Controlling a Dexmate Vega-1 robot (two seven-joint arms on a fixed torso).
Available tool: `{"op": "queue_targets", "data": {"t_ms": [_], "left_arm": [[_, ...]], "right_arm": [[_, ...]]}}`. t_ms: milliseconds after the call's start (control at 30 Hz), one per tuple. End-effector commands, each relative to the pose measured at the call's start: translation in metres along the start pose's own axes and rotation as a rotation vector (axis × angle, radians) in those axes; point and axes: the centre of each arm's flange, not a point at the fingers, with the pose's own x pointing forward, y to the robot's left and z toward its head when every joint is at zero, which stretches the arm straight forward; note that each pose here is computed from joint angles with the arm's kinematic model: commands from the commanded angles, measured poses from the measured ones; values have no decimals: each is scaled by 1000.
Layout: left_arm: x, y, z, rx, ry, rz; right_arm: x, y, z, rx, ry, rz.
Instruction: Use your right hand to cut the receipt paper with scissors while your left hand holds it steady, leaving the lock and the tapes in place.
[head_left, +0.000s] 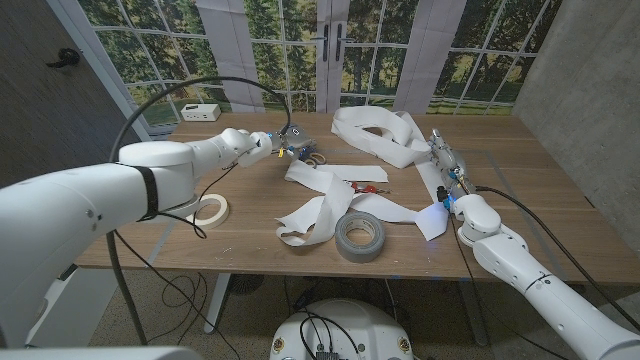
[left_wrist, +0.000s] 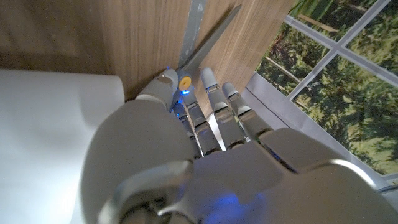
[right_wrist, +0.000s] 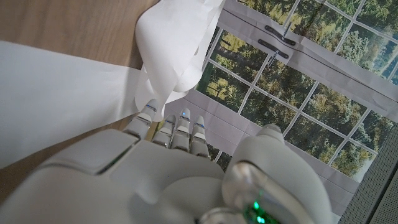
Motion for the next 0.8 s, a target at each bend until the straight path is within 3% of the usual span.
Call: {"op": "queue_targets", "data": {"t_ms": [33, 800], "left_arm": [[1, -7, 6, -22, 4, -33], [2, -8, 10, -62, 11, -24]], "right_arm": [[-2, -1, -3, -5, 9, 4], [0, -3, -2, -10, 12, 11]]}}
